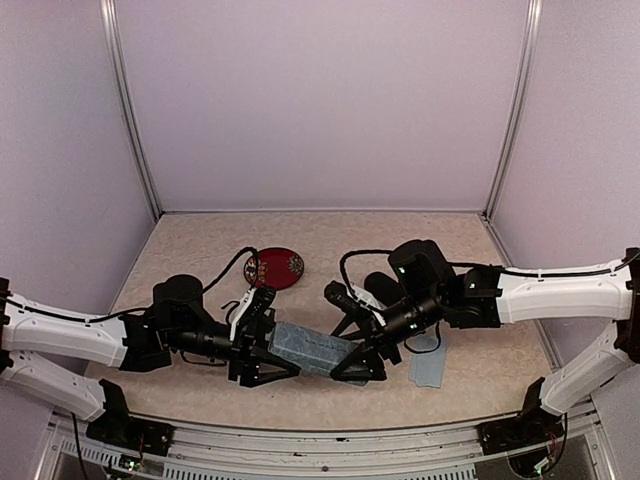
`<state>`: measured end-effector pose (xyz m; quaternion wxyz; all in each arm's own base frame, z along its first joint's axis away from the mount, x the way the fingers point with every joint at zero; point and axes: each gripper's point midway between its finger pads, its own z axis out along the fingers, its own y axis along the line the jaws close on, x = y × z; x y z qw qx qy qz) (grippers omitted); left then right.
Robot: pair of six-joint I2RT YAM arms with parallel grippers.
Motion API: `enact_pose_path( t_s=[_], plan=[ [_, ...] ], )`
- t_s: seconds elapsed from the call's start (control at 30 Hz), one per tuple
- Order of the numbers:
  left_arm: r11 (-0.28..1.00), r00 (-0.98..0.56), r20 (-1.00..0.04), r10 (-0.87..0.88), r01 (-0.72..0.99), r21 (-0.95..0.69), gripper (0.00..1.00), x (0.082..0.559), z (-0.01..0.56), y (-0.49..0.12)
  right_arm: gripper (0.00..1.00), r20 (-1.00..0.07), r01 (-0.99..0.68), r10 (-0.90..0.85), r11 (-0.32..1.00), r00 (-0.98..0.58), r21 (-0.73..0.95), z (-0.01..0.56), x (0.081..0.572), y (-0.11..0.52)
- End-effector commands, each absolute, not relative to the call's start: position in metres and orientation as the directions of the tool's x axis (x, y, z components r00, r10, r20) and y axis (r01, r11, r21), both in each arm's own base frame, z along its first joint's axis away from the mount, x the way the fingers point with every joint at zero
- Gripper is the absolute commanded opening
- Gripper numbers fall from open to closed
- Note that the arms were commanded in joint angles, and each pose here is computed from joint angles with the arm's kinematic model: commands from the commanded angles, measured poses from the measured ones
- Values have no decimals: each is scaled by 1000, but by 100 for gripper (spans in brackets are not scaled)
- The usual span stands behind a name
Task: Organize the sunglasses
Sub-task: Open the sunglasses case.
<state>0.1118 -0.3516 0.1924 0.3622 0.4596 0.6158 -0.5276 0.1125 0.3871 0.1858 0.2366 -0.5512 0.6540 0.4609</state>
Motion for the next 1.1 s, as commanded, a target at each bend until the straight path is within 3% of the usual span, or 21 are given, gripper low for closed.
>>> enact_pose_path(
  t_s=[0.0, 0.33, 0.6, 0.9, 1.07],
  plan=[
    [-5, -290, -947, 137, 956, -293, 0, 114, 212, -357, 97, -827, -951, -494, 0, -269, 309, 190, 121, 399],
    [12, -265, -945, 192, 963, -268, 0, 116, 195, -357, 68, -814, -940, -500, 3, -296, 341, 185, 120, 402],
    [-27, -175, -950, 260, 982, -189, 0, 108, 178, -357, 46, -763, -867, -482, -12, -431, 498, 180, 119, 398],
    [-73, -51, -963, 264, 995, -73, 0, 96, 174, -349, 35, -583, -683, -441, 97, -682, 724, 161, 140, 381],
    [-63, -20, -957, 290, 997, -40, 0, 96, 166, -348, 34, -481, -565, -439, 78, -759, 821, 158, 131, 380]
  ],
)
